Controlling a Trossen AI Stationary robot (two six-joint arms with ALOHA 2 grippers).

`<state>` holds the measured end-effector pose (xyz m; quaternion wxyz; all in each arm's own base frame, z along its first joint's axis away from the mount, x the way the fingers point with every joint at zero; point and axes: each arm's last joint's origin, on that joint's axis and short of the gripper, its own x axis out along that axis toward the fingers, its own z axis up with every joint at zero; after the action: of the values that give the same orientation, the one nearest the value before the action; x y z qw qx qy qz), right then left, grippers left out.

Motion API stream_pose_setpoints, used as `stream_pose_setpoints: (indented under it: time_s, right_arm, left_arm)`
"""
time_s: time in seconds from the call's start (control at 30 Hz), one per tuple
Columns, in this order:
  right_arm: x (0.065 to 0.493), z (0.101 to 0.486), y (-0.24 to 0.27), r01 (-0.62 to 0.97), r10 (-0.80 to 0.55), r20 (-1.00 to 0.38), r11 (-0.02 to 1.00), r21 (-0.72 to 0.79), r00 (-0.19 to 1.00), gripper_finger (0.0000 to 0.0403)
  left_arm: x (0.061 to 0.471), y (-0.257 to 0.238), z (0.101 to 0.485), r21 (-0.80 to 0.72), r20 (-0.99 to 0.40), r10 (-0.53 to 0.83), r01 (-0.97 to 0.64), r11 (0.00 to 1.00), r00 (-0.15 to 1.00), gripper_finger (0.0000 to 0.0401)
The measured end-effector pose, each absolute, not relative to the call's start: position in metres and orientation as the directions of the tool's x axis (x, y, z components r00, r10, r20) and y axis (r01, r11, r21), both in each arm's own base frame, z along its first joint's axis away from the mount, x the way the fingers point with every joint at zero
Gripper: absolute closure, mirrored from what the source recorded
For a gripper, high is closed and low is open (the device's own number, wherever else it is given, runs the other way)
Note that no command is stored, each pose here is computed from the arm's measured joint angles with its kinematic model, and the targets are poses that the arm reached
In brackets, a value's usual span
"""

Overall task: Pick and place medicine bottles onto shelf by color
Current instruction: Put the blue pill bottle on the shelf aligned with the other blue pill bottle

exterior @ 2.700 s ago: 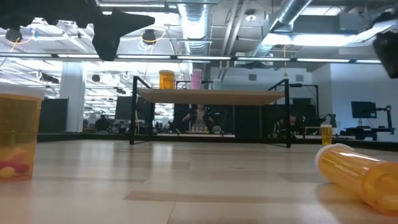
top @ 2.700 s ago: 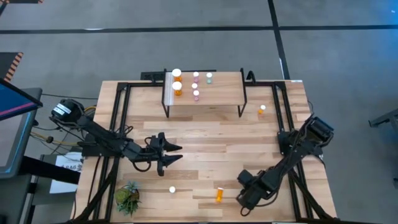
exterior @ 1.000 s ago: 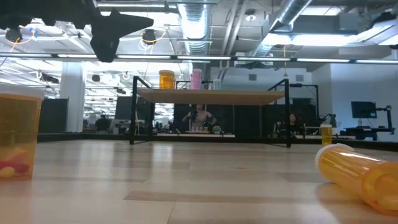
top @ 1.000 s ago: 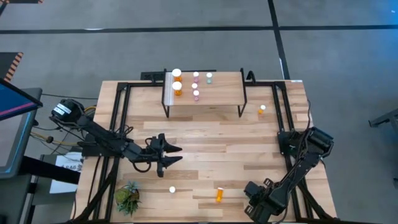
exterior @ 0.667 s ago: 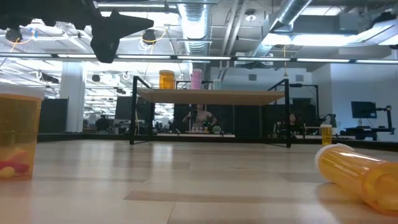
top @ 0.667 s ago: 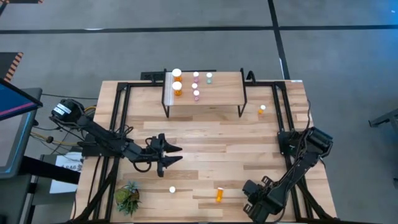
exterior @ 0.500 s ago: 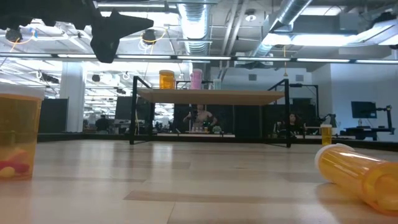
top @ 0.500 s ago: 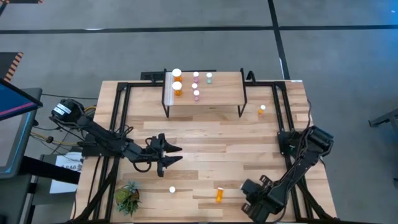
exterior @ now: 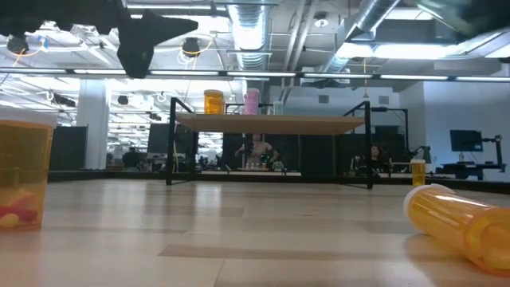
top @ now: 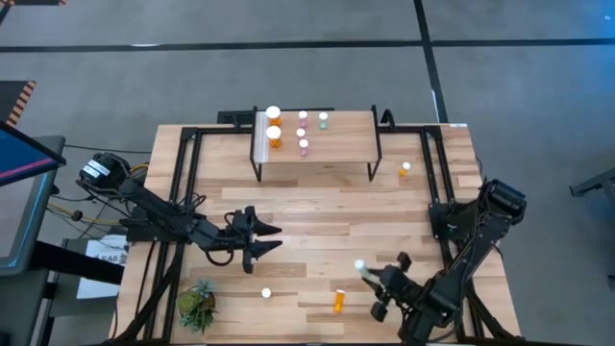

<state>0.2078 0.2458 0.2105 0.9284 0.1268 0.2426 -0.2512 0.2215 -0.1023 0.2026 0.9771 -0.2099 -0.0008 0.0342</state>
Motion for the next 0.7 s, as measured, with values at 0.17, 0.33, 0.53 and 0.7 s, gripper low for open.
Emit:
stream_pose_setpoints:
  time_s: [0.17, 0.33, 0.53, 0.7]
  right_arm:
    - [0.223, 0.222, 0.235, 0.548, -0.506, -0.333, 0.835, 0.043, 0.796, 0.0280]
    - [0.242, 0.227, 0.225, 0.595, -0.578, -0.231, 0.804, 0.008, 0.783, 0.0280]
    - [0.276, 0.237, 0.221, 0.522, -0.502, -0.286, 0.853, -0.008, 0.816, 0.0280]
    - [0.300, 0.255, 0.224, 0.312, -0.295, -0.279, 0.950, 0.021, 0.914, 0.0280]
  left_arm:
    - [0.228, -0.106, 0.214, -0.400, -0.003, 0.059, -0.056, 0.915, 0.998, 0.0221]
    - [0.236, -0.111, 0.224, -0.345, -0.035, 0.051, -0.060, 0.937, 0.998, 0.0221]
    - [0.237, -0.121, 0.234, -0.294, -0.007, -0.030, 0.027, 0.955, 1.000, 0.0221]
    - [0.235, -0.124, 0.237, -0.285, 0.009, -0.046, 0.047, 0.958, 0.999, 0.0221]
